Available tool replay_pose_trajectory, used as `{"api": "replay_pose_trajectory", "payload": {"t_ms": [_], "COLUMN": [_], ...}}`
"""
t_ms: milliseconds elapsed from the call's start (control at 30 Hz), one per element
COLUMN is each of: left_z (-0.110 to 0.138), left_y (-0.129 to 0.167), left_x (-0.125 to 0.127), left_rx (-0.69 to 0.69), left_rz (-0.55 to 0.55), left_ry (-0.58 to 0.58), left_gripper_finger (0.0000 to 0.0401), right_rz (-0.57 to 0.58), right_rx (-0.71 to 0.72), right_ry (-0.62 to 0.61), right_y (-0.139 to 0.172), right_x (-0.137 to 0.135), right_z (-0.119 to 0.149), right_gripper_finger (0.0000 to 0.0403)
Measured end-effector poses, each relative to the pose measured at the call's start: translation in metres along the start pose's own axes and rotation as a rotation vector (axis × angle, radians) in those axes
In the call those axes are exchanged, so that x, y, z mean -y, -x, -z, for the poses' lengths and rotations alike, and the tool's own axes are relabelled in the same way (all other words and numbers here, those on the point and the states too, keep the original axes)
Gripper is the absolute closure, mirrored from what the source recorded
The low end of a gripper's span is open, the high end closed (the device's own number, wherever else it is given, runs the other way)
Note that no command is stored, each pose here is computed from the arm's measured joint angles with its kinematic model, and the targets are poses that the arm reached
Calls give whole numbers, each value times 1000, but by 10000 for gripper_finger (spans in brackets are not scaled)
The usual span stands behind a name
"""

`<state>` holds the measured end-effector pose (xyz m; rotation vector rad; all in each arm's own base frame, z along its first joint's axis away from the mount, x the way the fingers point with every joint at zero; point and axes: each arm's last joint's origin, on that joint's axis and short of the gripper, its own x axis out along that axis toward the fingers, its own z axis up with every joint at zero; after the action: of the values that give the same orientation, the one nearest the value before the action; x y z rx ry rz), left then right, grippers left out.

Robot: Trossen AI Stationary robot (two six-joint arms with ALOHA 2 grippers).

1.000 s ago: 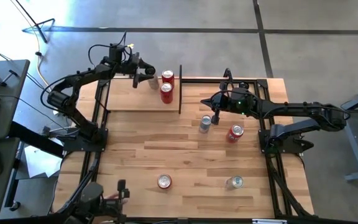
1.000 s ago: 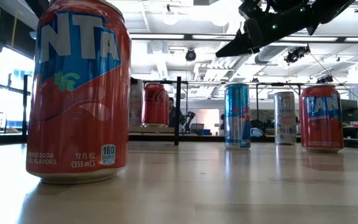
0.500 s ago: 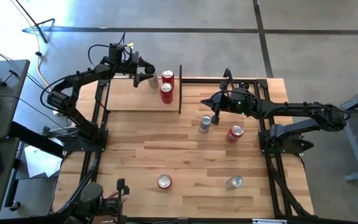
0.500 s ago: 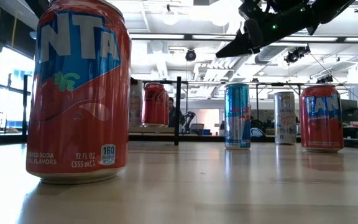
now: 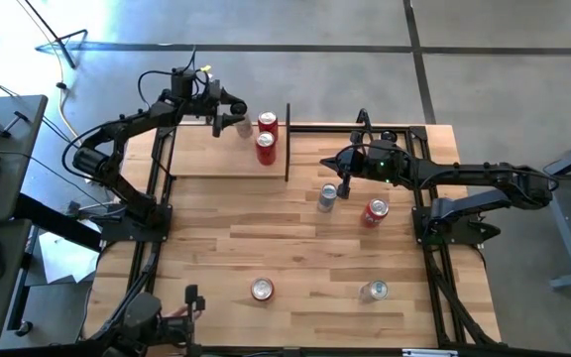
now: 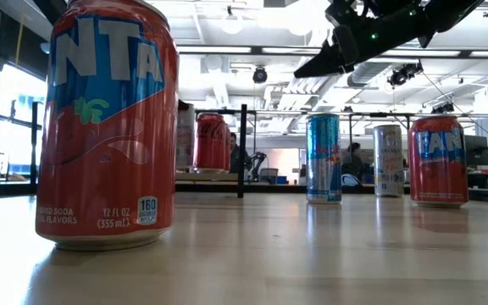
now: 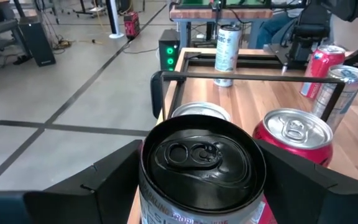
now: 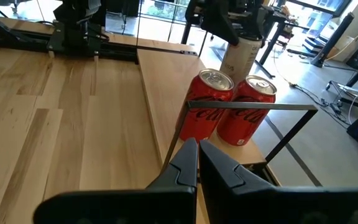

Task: Place canned beverage on shelf
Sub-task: Put the bottom white yellow soda can on the shelf

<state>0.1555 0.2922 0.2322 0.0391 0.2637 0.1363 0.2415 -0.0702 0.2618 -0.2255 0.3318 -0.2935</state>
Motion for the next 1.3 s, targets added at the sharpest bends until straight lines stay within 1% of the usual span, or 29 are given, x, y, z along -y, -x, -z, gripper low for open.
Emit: {"api": "replay_pose_trajectory", "payload": {"t_ms": [667, 933, 1167, 1300], "left_z": [-2, -4, -20, -34], "left_y": [-2, -2, 11, 20], "left_x": [2, 1, 1, 7], "left_rx": [5, 18, 65, 90], "left_rz": [10, 2, -41, -51], "left_ry": [18, 37, 30, 5], "left_gripper_finger": [115, 107, 107, 107], "right_rz": [0, 0, 0, 0], "right_rx": [-1, -1, -1, -1], "right_ry": [1, 1, 1, 1], "right_y": [0, 0, 0, 0], "right_x": [0, 0, 0, 0], "right_z": [0, 0, 0, 0], "right_gripper_finger": [403, 403, 403, 403]}}
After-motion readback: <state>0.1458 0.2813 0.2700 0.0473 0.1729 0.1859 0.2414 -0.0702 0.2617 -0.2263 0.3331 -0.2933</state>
